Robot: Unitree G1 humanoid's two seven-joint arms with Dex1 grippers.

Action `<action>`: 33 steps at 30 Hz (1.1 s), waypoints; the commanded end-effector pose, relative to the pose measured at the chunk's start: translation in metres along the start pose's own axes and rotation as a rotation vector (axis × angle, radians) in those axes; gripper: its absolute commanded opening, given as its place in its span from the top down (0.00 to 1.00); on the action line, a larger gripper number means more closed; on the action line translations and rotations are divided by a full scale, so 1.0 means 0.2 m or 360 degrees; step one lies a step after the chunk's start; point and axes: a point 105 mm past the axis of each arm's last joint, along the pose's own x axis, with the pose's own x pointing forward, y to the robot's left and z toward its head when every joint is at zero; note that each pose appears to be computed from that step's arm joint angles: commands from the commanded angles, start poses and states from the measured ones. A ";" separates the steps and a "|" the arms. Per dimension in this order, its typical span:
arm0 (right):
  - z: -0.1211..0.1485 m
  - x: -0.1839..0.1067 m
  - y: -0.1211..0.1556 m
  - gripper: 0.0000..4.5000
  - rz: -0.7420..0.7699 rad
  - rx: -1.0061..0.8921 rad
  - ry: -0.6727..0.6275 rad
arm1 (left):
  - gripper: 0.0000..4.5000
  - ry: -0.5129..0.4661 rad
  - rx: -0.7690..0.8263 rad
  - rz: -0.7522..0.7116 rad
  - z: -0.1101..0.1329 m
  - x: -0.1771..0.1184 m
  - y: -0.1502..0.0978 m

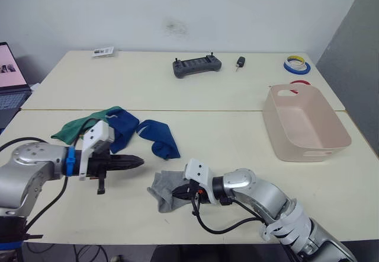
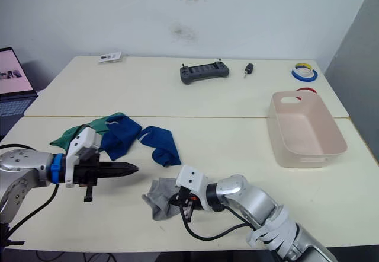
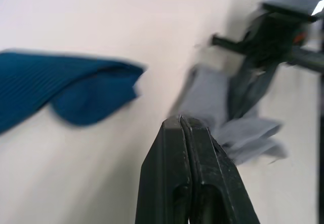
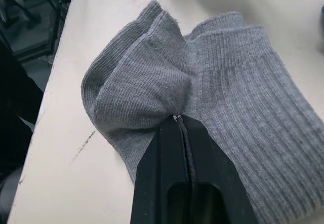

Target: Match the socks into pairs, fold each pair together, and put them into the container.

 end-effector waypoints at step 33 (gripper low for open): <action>0.16 -0.26 -0.09 0.99 -0.0225 -0.0221 -0.0086 | 1.00 0.0088 0.0305 -0.0210 -0.13 0.19 -0.11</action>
